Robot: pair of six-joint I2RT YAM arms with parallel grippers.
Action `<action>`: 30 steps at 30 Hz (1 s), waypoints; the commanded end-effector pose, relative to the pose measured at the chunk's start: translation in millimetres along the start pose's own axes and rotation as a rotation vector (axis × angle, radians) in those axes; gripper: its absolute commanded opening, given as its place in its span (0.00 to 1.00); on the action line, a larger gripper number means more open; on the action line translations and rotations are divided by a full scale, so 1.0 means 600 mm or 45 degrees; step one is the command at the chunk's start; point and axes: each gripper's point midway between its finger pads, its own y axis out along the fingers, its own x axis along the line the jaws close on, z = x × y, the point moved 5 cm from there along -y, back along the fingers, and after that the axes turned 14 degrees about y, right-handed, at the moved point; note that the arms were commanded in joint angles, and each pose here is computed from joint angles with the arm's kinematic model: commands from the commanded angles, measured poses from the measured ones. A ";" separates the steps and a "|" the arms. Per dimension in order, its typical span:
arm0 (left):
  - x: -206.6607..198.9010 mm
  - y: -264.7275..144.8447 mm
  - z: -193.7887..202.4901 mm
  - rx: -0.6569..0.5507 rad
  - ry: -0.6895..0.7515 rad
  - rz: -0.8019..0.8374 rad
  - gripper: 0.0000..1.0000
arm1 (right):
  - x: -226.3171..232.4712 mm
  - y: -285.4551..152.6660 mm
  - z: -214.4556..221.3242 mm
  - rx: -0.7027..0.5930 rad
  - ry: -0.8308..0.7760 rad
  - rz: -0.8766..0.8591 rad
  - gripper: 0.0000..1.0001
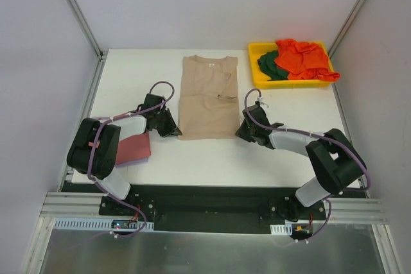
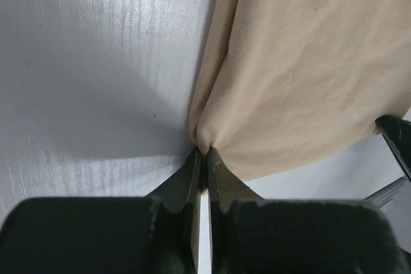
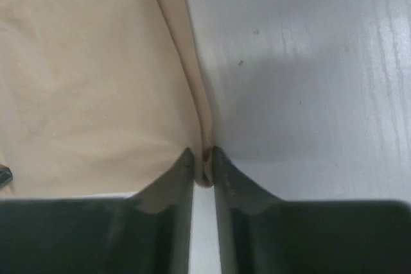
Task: Fold and stack the t-shirts
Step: Grab one side of the 2/3 rectangular tshirt with both arms, then fold the long partially folded tshirt into a neat square
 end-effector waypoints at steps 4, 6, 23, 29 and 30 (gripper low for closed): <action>0.014 -0.011 0.031 0.050 0.000 -0.077 0.00 | -0.022 -0.015 0.030 0.085 -0.089 0.047 0.01; 0.012 -0.024 0.035 0.038 0.006 -0.074 0.00 | -0.009 -0.036 0.039 0.120 -0.137 -0.025 0.01; -0.052 -0.266 0.115 -0.483 0.182 0.207 0.00 | 0.015 -0.342 0.151 0.658 -0.287 -0.654 0.01; -0.080 -0.326 0.150 -0.533 0.215 0.414 0.00 | 0.034 -0.443 0.188 0.852 -0.304 -0.886 0.01; -0.085 -0.334 0.153 -0.532 0.233 0.443 0.00 | 0.036 -0.451 0.192 0.869 -0.314 -0.899 0.01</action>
